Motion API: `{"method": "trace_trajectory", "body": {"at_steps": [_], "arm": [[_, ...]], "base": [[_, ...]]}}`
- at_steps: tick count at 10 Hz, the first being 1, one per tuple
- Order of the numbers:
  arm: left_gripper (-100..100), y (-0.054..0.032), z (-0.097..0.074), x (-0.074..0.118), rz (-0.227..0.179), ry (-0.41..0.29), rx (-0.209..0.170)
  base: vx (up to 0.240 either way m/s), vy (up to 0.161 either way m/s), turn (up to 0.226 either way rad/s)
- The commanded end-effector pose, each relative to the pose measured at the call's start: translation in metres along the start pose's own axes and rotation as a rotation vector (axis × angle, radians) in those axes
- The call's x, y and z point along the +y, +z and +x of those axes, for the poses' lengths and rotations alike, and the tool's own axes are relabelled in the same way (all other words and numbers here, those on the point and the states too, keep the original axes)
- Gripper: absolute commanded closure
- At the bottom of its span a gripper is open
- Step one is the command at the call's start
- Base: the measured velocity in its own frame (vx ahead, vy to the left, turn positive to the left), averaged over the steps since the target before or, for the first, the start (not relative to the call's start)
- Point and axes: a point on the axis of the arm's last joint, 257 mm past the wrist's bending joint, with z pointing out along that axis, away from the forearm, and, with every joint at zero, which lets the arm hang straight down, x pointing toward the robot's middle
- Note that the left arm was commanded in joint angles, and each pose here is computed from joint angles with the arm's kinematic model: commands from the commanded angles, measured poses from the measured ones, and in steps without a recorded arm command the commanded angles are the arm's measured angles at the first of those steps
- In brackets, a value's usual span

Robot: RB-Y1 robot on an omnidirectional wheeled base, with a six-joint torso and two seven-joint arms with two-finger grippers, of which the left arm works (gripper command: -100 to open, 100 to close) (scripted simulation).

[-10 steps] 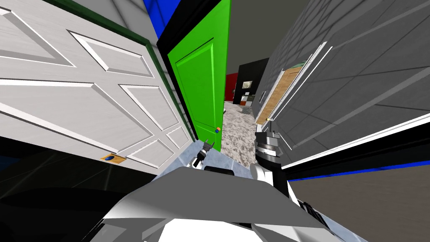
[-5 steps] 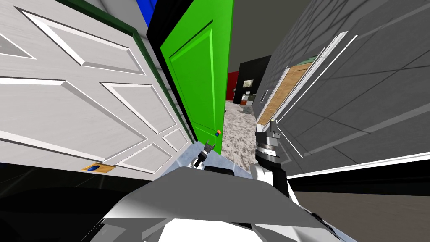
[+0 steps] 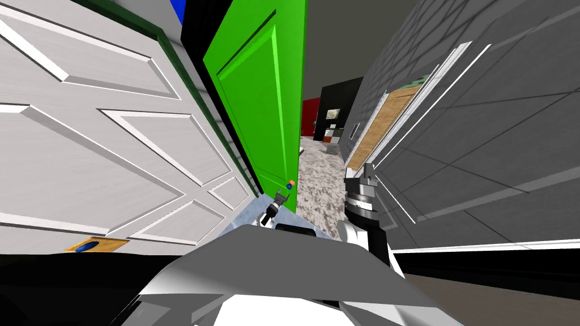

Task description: Push the door open

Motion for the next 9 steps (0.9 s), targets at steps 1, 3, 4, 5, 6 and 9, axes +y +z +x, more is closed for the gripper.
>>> {"method": "trace_trajectory", "body": {"at_steps": [1,3,4,5,6,9], "arm": [[-100,0.0002,0.0005,-0.0006,-0.004,-0.002,0.0],[-100,0.0016,0.0005,-0.0041,-0.008,-0.011,-0.001],[-100,0.0031,0.0001,-0.0077,-0.01,-0.019,-0.004],[-100,0.0022,-0.0001,-0.006,-0.008,-0.015,-0.002],[100,0.0022,-0.0001,-0.006,-0.008,-0.015,-0.002],[100,0.0022,-0.0001,-0.006,-0.008,-0.015,-0.002]], "base": [[0.184,-0.085,-0.012],[0.193,-0.07,-0.023],[0.165,-0.073,-0.022],[0.078,-0.033,0.001],[-0.008,0.006,0.007],[-0.011,0.008,-0.011]]}}
